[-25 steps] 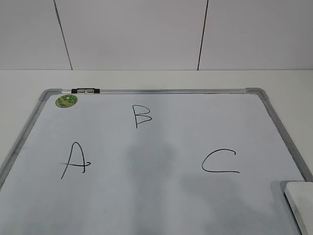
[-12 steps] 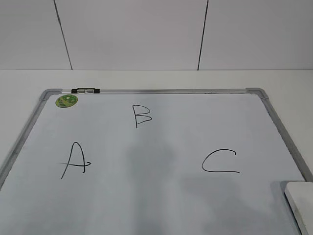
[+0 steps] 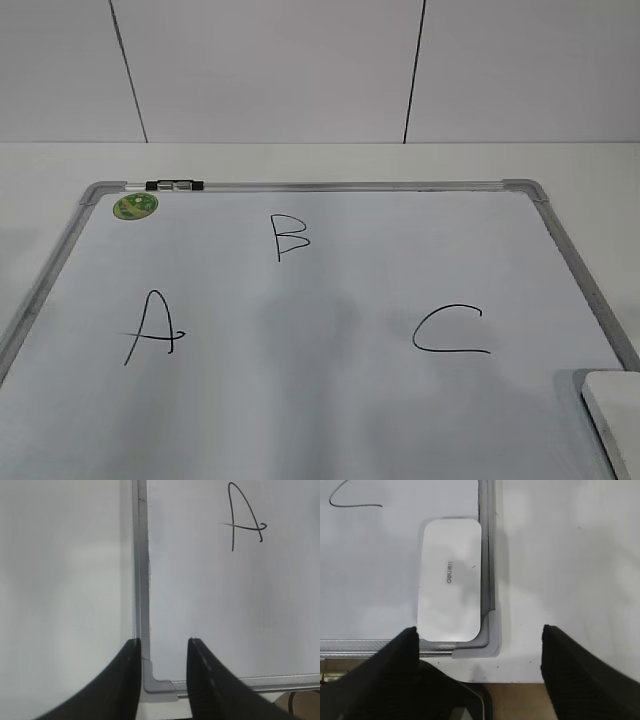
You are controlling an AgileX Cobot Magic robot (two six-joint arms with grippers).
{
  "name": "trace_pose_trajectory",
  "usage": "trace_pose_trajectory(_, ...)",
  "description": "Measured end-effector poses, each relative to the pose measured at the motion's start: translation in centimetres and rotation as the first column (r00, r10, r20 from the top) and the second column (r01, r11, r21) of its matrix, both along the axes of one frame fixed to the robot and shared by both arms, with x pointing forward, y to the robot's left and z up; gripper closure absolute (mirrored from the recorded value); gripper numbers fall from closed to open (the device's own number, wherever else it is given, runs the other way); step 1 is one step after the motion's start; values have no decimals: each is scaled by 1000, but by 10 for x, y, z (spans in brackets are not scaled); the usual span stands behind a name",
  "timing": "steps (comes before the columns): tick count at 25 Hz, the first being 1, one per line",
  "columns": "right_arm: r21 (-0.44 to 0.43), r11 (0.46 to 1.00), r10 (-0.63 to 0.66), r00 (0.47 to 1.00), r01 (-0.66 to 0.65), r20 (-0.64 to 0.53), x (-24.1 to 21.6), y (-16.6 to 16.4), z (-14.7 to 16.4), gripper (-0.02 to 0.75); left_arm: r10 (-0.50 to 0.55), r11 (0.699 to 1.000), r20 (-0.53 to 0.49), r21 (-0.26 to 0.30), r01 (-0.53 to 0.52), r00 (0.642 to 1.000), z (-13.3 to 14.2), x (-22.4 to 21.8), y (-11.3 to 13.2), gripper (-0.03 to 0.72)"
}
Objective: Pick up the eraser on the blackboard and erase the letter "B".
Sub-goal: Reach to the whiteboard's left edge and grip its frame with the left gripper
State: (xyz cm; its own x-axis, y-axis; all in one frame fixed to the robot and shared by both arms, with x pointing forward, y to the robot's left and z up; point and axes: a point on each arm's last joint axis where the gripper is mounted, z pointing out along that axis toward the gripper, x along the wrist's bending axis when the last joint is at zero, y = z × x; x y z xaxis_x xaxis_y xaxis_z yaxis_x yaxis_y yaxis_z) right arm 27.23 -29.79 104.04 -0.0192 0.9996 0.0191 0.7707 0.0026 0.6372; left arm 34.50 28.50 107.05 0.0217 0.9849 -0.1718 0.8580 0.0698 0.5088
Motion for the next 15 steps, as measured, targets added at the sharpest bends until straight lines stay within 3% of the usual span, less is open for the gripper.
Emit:
trace_pose_trajectory(3, 27, 1000, -11, 996, 14, -90, 14, 3, -1, 154, 2, 1000, -95, 11, -1, 995, 1, 37, -1, 449)
trace_pose_trajectory(8, 48, 999, -10, 990, 17, -139, 29, 6, 8, 154, 7, 998, -235, 57, 6, 972, -13, 99, 1, 448)
trace_pose_trajectory(15, 61, 998, -6, 989, 15, -149, 40, 8, 23, 154, -6, 995, -314, 88, 35, 949, -43, 173, 1, 452)
